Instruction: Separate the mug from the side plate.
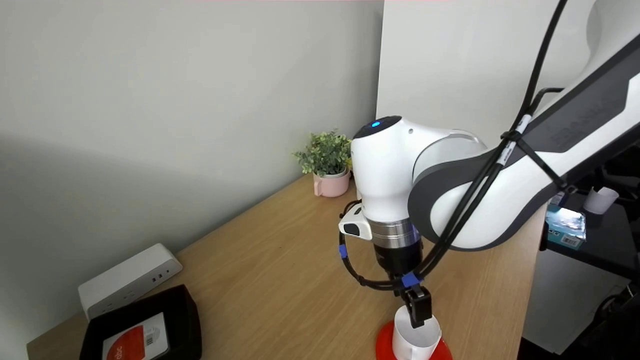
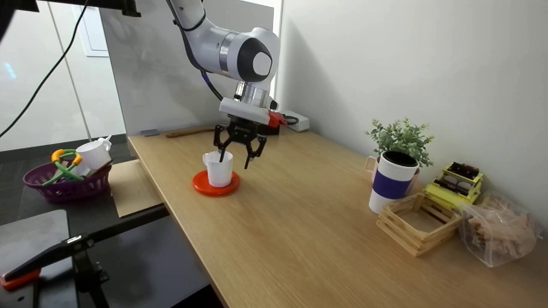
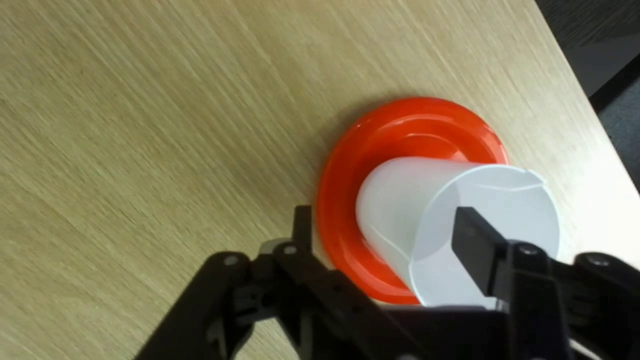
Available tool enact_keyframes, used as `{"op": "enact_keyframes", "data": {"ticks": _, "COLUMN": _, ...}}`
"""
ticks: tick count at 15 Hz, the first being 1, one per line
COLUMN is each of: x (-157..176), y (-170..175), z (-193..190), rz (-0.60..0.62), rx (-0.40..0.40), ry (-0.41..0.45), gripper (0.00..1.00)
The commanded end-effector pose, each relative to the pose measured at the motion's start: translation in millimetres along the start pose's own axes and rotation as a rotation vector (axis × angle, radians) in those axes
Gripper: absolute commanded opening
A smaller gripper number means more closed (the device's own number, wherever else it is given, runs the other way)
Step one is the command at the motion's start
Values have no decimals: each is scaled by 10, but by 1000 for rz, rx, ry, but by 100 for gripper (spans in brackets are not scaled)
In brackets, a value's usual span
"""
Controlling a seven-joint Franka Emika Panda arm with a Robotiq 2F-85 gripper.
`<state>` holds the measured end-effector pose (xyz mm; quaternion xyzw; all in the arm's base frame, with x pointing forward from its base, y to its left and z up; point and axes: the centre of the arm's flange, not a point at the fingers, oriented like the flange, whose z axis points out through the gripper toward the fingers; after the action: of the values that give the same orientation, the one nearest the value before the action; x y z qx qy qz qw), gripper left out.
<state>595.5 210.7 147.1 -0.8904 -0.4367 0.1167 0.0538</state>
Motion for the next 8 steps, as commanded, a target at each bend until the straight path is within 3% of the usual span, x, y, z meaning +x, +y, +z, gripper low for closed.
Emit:
{"op": "enact_keyframes", "data": {"ticks": 1, "x": -44, "y": 26, "z": 28, "rz": -13, "rx": -7, "ry": -11, "gripper": 42}}
{"op": "enact_keyframes", "data": {"ticks": 7, "x": -23, "y": -14, "z": 19, "rz": -9, "rx": -2, "ry": -10, "gripper": 1}}
{"op": "enact_keyframes", "data": {"ticks": 8, "x": -20, "y": -43, "z": 18, "rz": -9, "rx": 0, "ry": -9, "gripper": 1}}
